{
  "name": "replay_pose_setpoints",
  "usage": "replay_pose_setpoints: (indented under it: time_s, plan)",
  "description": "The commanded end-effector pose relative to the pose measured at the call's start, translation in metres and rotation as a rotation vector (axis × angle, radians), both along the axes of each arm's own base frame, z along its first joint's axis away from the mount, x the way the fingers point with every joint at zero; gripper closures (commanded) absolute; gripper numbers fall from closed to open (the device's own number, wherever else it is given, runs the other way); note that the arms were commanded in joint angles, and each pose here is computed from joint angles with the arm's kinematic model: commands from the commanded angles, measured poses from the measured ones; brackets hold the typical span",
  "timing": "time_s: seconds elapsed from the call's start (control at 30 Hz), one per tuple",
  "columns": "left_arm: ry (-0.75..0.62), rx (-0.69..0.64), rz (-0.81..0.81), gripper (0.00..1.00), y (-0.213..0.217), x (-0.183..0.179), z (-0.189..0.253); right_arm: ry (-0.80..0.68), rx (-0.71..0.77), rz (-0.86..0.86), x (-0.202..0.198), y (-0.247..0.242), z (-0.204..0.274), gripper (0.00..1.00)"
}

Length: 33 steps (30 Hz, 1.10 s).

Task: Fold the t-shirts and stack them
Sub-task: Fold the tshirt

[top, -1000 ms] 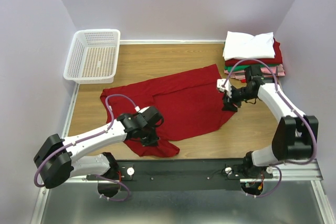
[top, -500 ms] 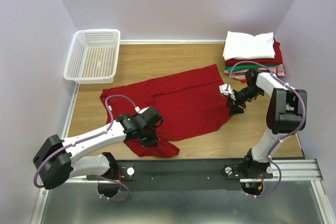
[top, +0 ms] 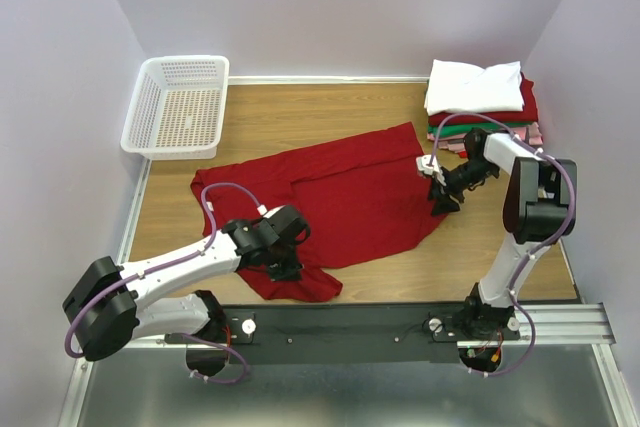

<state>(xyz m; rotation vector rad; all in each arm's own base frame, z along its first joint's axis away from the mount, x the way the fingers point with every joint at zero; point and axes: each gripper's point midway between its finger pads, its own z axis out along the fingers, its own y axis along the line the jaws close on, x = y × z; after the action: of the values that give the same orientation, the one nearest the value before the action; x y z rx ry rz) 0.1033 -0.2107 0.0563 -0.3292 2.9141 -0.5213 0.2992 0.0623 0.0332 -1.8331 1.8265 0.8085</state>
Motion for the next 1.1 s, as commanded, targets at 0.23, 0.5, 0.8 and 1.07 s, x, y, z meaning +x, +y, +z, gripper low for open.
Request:
replay_pose_setpoints:
  time_s: [0.23, 0.5, 0.8, 1.07]
  plan:
    - [0.008, -0.023, -0.009, 1.0, -0.002, -0.003, -0.002, 0.04, 0.016, -0.013, 0.005, 0.008, -0.012, 0.46]
    - [0.014, -0.018, -0.008, 1.0, 0.001, -0.005, -0.004, 0.037, 0.012, -0.021, 0.0, 0.008, -0.007, 0.72]
    - [0.027, -0.008, -0.013, 1.0, 0.006, -0.01, -0.005, -0.011, 0.021, -0.04, -0.001, 0.009, 0.013, 0.98]
    - [0.076, -0.024, -0.041, 1.0, 0.01, -0.025, -0.007, -0.079, 0.069, -0.062, -0.007, 0.018, 0.044, 1.0]
